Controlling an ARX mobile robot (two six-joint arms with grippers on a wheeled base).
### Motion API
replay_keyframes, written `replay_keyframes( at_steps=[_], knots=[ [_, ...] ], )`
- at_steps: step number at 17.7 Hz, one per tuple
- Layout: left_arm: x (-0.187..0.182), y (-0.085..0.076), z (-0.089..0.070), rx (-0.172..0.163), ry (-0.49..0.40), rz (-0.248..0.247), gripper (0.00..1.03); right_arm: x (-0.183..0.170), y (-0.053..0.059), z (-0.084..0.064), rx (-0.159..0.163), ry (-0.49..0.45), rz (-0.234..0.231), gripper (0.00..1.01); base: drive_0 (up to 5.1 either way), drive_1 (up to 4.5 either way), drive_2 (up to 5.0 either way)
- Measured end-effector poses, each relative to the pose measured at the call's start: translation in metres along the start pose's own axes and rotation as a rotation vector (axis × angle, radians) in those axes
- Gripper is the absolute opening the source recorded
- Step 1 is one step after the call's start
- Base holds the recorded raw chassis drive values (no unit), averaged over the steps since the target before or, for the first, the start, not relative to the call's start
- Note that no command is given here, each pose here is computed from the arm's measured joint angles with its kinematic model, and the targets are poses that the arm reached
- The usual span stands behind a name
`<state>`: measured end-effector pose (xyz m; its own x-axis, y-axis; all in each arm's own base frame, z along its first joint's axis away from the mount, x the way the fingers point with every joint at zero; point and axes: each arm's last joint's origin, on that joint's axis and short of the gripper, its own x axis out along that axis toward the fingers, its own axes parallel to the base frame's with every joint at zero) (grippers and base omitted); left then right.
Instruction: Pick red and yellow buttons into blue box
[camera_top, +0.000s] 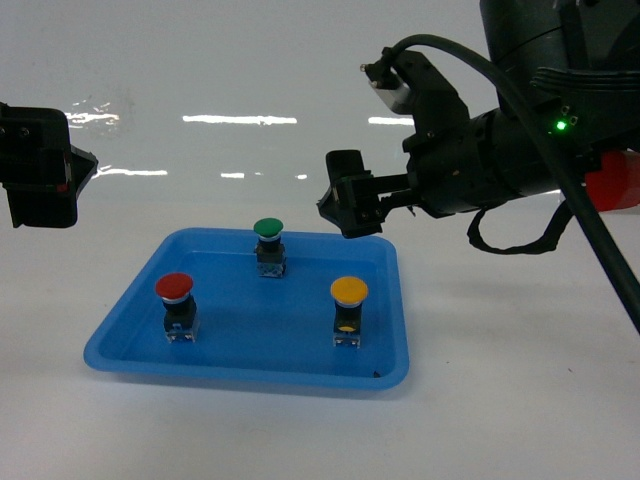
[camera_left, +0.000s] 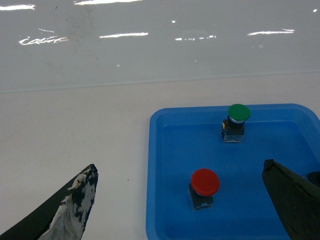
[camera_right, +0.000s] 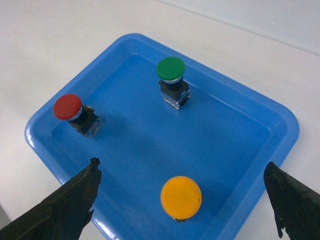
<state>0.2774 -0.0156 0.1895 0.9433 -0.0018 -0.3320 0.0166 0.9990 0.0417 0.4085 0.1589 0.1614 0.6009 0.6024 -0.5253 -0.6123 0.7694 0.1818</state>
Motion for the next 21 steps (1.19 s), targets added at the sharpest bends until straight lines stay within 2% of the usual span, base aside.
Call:
replay_keyframes(
  at_steps=[2,6,8,10,11,12,16,19,21],
  knots=[
    [0.0,0.0,0.0,0.0,0.0,0.0,0.98,0.016,0.001,-0.002,-0.019,0.057,0.035,0.98,0.0,0.0,0.0],
    [0.0,0.0,0.0,0.0,0.0,0.0,0.98,0.036,0.005,-0.018,-0.047,0.144,0.065,0.98,0.0,0.0,0.0],
    [0.0,0.0,0.0,0.0,0.0,0.0,0.98,0.038,0.007,-0.017,-0.061,0.144,0.071,0.98,0.0,0.0,0.0],
    [0.0,0.0,0.0,0.0,0.0,0.0,0.98,0.04,0.004,-0.014,-0.08,0.149,0.065,0.98,0.0,0.0,0.0],
    [0.0,0.0,0.0,0.0,0.0,0.0,0.98,0.054,-0.002,-0.039,-0.079,0.24,0.079,0.98,0.0,0.0,0.0],
    [0.0,0.0,0.0,0.0,0.0,0.001,0.98,0.062,-0.006,-0.047,-0.085,0.283,0.077,0.98,0.0,0.0,0.0],
    [0.0,0.0,0.0,0.0,0.0,0.0,0.98,0.073,-0.017,-0.033,-0.124,0.266,0.065,0.98,0.0,0.0,0.0],
    [0.0,0.0,0.0,0.0,0.0,0.0,0.98,0.083,-0.028,-0.038,-0.112,0.297,0.061,0.98,0.0,0.0,0.0],
    [0.0,0.0,0.0,0.0,0.0,0.0,0.98,0.087,-0.029,-0.039,-0.116,0.303,0.067,0.98,0.0,0.0,0.0]
  ],
)
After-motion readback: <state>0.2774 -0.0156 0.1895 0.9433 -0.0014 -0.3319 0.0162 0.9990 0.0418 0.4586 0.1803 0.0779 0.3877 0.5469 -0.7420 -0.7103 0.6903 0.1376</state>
